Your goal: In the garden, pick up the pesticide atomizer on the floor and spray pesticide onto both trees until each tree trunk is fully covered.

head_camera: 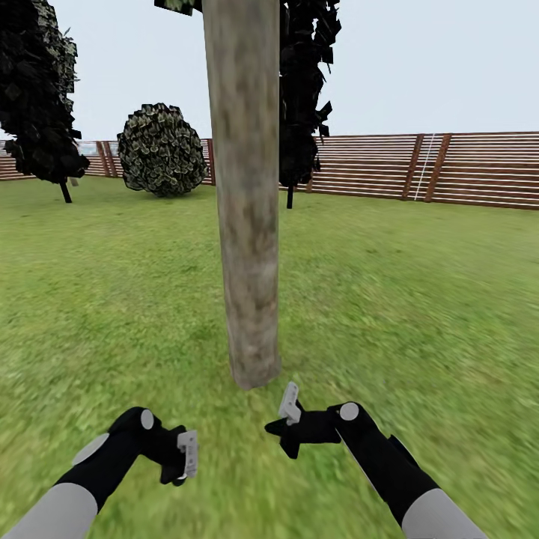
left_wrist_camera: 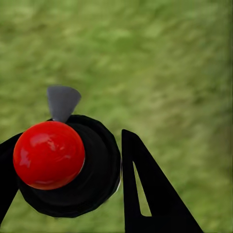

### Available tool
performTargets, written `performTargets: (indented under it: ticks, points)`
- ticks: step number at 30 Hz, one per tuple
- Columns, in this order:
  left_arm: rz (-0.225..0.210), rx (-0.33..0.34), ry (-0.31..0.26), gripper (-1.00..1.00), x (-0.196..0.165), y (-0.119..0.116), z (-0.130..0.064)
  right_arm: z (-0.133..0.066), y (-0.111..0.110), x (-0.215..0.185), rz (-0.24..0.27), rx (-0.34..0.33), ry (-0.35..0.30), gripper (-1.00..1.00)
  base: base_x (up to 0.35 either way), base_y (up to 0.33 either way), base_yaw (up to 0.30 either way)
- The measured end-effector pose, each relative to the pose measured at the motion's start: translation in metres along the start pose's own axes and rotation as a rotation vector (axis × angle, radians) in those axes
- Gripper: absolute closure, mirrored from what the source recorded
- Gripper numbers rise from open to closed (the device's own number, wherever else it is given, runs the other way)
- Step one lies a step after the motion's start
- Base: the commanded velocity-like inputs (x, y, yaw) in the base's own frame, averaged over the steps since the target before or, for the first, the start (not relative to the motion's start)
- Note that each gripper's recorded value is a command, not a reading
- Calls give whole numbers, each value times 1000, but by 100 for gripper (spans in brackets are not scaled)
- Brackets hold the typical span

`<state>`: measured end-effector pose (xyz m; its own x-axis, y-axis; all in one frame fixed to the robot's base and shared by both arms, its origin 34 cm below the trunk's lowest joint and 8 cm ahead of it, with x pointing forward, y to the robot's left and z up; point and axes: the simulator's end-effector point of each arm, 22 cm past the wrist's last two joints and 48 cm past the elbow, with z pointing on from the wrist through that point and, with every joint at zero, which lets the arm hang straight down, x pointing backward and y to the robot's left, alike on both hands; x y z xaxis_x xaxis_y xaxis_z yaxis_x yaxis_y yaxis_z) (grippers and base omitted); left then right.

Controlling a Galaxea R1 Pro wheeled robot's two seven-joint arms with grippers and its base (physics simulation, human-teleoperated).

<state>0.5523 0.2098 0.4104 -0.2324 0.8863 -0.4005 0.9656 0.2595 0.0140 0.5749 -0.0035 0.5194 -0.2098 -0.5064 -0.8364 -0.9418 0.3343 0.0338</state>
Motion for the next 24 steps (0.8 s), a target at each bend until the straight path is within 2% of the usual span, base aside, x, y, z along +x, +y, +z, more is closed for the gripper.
performTargets:
  ticks: [12, 18, 24]
  points:
    - [25, 41, -84, 100, -62, -16, 15, -1, -8, -15, -23, 6, -12, 100, 0, 0, 0]
    - [44, 88, -130, 100, -99, -34, 22, -1, -10, -19, -26, 7, -16, 100, 0, 0, 0]
    - [69, 82, -170, 100, -132, -30, 19, 4, -5, -26, -25, -1, -28, 100, 0, 0, 0]
